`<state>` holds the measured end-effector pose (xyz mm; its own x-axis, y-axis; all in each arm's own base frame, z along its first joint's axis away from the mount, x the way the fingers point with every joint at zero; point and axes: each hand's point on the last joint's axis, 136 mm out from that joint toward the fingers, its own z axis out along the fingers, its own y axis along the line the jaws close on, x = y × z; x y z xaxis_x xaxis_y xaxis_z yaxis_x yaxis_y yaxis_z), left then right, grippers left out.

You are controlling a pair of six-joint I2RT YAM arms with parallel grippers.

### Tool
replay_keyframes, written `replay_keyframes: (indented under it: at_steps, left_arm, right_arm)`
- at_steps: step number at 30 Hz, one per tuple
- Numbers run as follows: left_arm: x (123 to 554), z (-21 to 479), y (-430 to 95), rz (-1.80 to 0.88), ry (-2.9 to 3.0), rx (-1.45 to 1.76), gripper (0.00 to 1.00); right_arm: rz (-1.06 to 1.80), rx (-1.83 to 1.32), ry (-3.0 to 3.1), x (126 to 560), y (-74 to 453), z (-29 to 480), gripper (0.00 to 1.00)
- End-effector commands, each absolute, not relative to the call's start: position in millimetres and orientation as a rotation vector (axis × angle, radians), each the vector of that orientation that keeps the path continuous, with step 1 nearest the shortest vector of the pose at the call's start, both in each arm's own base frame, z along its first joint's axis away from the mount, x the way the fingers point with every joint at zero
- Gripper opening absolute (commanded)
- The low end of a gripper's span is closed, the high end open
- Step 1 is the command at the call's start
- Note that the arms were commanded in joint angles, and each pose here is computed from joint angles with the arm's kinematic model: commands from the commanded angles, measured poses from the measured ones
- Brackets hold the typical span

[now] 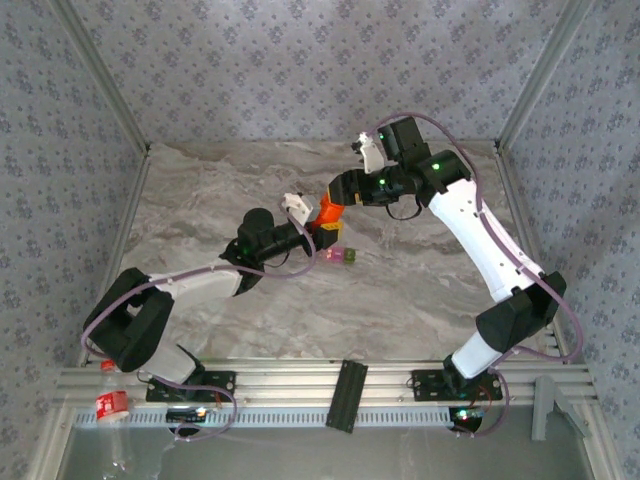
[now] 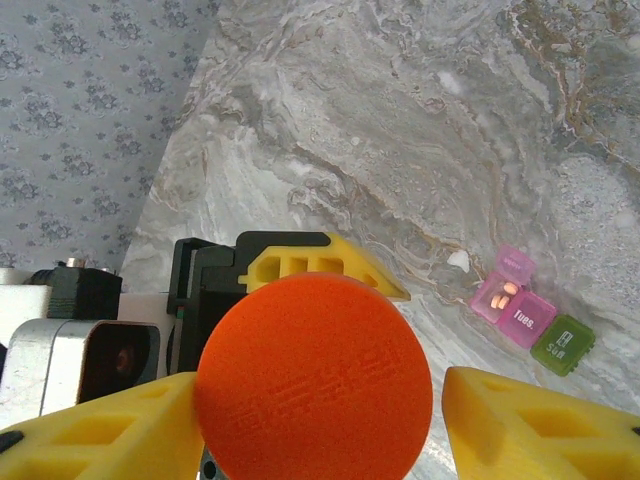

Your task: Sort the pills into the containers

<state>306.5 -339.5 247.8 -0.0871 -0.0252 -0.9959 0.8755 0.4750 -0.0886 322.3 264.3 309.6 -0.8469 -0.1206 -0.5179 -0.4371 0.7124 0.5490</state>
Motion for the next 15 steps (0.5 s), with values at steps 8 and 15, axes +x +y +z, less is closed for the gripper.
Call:
replay_keyframes:
  at_steps: [8,15]
  left_arm:
    - [307.4,276.1,-342.3,-0.923,1.375,0.778,0.00]
    - [306.9,274.3,-342.6,-0.922,1.380,0.785,0.00]
  right_arm:
    - [0.978,-0.483,2.476,318.8,271.8,311.2,0.62]
    - [0.974,-0.502,2.478,317.7,272.8,311.1,0.51]
